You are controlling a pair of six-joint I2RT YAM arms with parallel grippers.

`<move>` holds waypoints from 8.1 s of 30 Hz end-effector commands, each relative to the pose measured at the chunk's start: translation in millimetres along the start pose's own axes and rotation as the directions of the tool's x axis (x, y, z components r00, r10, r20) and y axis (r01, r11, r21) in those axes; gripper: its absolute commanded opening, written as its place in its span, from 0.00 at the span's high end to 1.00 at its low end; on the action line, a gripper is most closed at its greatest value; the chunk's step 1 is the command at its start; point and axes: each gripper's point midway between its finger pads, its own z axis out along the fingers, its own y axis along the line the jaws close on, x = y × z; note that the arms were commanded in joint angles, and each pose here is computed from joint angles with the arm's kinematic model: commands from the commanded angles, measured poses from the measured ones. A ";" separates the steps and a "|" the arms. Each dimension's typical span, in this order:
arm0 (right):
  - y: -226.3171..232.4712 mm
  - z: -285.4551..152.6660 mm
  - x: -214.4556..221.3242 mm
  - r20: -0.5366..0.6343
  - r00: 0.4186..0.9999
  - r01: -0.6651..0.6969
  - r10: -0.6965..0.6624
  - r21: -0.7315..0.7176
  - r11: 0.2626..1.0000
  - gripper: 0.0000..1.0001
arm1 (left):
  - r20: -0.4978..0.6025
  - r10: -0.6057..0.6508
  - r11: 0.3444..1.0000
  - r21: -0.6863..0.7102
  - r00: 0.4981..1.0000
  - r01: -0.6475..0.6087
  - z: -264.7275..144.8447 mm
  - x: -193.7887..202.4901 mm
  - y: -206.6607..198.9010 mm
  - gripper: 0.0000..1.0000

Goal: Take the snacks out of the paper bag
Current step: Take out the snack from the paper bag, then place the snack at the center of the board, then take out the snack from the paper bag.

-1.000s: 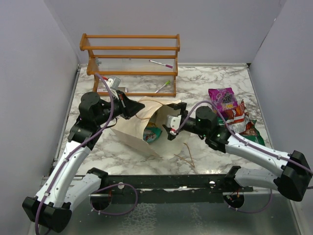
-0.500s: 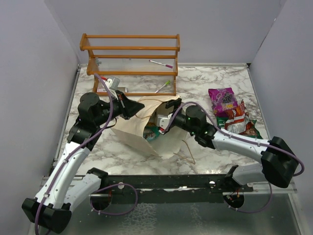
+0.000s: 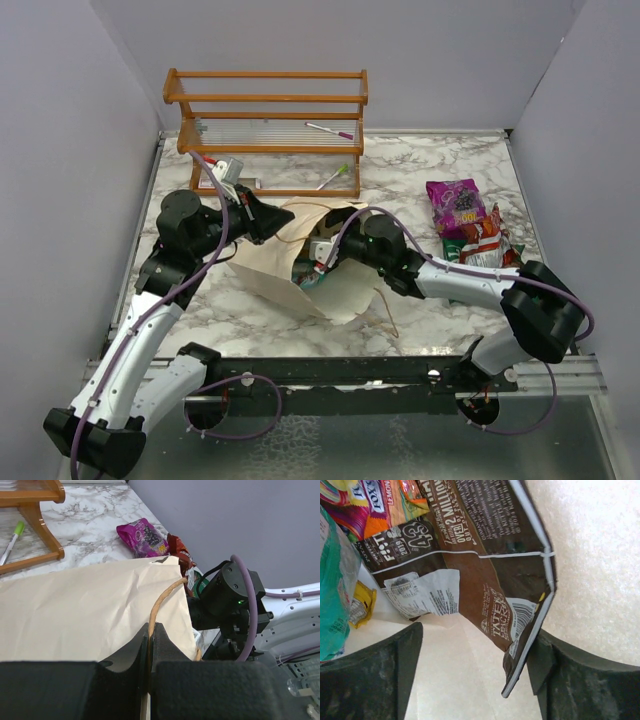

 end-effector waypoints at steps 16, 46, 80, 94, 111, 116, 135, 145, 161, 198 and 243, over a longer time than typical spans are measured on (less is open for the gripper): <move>10.8 9.5 -35.6 0.154 0.978 -0.127 0.140 -0.093 0.987 0.64 | 0.041 0.045 0.999 -0.011 0.998 -0.044 -6.3 -14.4 -5.3 1.00; -61.0 -95.3 -100.8 0.292 0.756 -0.607 0.585 -0.018 0.794 0.99 | 0.080 0.002 0.977 -0.213 0.997 0.015 -14.1 -16.4 27.5 1.00; -260.8 -280.1 -110.0 0.427 0.774 -0.630 0.468 0.599 0.495 0.99 | 0.055 0.011 0.964 -0.266 0.998 0.004 -14.3 -13.1 38.7 1.00; -281.9 -234.1 -11.8 0.137 0.835 -0.335 0.532 0.894 0.297 0.99 | 0.062 0.022 0.962 -0.272 0.998 -0.004 -17.8 -18.3 35.6 1.00; -256.1 -289.7 238.0 0.120 0.495 -0.176 0.861 0.984 -0.036 0.99 | 0.049 0.047 0.969 -0.246 0.998 -0.033 -14.2 -18.1 33.5 1.00; -259.3 -341.3 259.2 0.047 0.505 -0.003 0.862 0.999 -0.053 0.99 | 0.040 0.033 0.974 -0.223 0.999 -0.023 -11.9 -13.2 31.9 1.00; -45.3 -225.3 225.1 0.188 0.048 -0.679 0.981 0.727 -0.106 0.99 | 0.035 0.019 0.981 -0.194 0.999 -0.012 -15.5 -6.4 25.9 1.00; 27.9 -175.5 191.1 0.188 -0.231 -0.859 0.955 0.421 -0.291 0.95 | 0.030 0.027 0.972 -0.233 0.999 -0.019 -17.5 -5.9 33.0 1.00; -30.7 -220.9 205.5 0.095 -0.131 -0.705 0.987 0.691 -0.160 0.00 | 0.049 0.068 0.985 -0.161 0.997 -0.059 -14.5 -6.9 23.3 1.00; -39.9 -171.2 -88.6 0.085 0.239 -0.915 0.967 -0.312 0.254 0.01 | -0.069 0.080 0.928 0.368 0.994 -0.049 -17.0 89.5 -18.8 1.00; 104.9 -109.1 -181.2 0.333 0.900 -0.151 0.280 -0.364 0.919 0.26 | 0.028 0.190 0.976 0.105 0.981 -0.192 -22.8 65.8 10.4 1.00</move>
